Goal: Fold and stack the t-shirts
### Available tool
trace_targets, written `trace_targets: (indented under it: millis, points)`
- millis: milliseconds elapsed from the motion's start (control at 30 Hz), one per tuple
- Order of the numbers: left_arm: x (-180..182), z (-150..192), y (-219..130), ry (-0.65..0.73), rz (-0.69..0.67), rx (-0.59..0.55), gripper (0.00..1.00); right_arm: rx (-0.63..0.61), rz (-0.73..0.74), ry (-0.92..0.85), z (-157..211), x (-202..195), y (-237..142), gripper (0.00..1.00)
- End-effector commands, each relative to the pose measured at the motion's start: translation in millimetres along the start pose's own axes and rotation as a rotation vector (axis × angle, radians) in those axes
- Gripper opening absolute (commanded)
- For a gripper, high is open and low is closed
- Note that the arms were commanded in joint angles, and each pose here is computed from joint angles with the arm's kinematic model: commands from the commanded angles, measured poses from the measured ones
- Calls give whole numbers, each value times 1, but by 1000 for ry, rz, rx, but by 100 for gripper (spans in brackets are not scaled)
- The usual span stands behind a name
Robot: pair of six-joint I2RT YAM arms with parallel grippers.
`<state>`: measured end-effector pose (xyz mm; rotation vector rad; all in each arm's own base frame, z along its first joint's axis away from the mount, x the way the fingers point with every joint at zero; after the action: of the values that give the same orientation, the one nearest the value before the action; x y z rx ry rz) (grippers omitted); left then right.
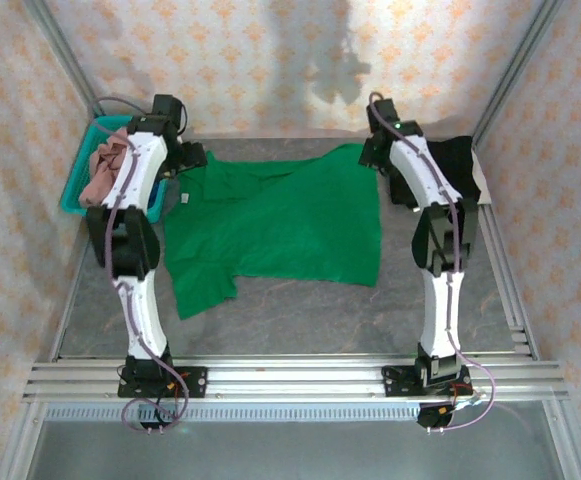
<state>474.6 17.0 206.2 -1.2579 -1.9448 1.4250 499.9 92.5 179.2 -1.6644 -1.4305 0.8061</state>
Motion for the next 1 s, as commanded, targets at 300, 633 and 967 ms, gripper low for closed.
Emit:
trace_targets:
  millis: [300,633,967]
  points:
    - [12,181,21,-37,83,45,78,74,-142,34,191,21,-4,35]
    - [55,301,49,-23,53,214,67,200,-37,118,278,-24,-2,31]
    - [55,333,1,30,99,202,66,143,75,146,287,-68,-51,27]
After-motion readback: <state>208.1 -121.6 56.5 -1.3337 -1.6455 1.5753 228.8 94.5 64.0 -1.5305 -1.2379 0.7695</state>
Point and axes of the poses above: each hand's point on the last joint's axis, 136 mm out from that joint toward the fingers, its own y axis out along the fingers, its own x axis along the line the jaws close on, z = x × y, the point moved 3 cm from there along -y, back along the fingers, and after that the axes turned 9 degrees about -y, right-handed, at the moved point
